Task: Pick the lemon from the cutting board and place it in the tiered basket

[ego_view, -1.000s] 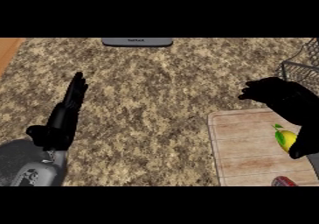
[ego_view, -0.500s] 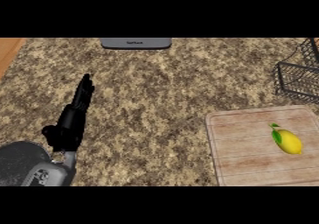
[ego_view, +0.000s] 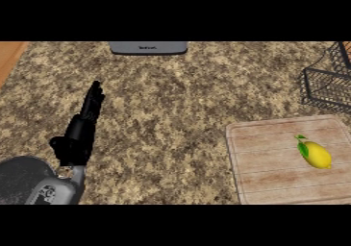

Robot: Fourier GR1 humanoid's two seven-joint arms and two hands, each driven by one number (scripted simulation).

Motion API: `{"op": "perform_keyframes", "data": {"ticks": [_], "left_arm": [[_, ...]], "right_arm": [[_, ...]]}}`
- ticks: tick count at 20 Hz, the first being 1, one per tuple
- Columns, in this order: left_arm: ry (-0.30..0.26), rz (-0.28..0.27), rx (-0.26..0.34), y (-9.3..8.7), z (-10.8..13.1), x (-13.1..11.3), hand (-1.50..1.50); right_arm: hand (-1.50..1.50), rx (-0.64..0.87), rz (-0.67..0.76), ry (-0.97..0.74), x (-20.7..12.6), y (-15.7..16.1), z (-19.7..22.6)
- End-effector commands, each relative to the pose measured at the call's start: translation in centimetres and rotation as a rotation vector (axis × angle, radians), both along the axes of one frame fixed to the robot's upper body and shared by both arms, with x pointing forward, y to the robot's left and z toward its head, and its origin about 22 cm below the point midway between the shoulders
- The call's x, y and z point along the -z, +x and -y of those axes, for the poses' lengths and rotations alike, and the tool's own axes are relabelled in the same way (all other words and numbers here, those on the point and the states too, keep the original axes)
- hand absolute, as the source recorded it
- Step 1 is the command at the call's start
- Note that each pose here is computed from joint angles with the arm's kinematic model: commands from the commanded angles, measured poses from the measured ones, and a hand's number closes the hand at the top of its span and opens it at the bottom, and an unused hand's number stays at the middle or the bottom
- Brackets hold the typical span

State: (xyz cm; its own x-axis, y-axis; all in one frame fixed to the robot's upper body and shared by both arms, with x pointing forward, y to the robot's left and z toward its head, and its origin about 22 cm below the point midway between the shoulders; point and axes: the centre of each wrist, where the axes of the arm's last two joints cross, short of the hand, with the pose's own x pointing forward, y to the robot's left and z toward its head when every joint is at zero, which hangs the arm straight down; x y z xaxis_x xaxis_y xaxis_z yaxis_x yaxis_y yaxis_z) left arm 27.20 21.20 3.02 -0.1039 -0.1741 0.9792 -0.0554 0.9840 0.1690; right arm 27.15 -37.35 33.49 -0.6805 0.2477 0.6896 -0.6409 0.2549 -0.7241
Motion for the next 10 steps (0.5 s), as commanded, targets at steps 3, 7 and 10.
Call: {"op": "perform_keyframes", "data": {"ticks": [3, 7, 10], "left_arm": [[0.017, 0.003, -0.027, 0.1, 0.5, 0.5, 0.0], [-0.002, -0.002, 0.009, -0.3, 1.6, 0.2, 0.0], [-0.001, 0.004, 0.03, -0.4, 1.4, 0.2, 0.0]], "right_arm": [[-1.5, -0.182, 0.085, -0.254, -0.5, -2.7, -1.1], [-1.5, -0.179, 0.105, -0.301, 0.5, -3.5, -2.3], [-1.5, -0.184, 0.126, -0.322, 1.1, -4.2, -3.2]]}}
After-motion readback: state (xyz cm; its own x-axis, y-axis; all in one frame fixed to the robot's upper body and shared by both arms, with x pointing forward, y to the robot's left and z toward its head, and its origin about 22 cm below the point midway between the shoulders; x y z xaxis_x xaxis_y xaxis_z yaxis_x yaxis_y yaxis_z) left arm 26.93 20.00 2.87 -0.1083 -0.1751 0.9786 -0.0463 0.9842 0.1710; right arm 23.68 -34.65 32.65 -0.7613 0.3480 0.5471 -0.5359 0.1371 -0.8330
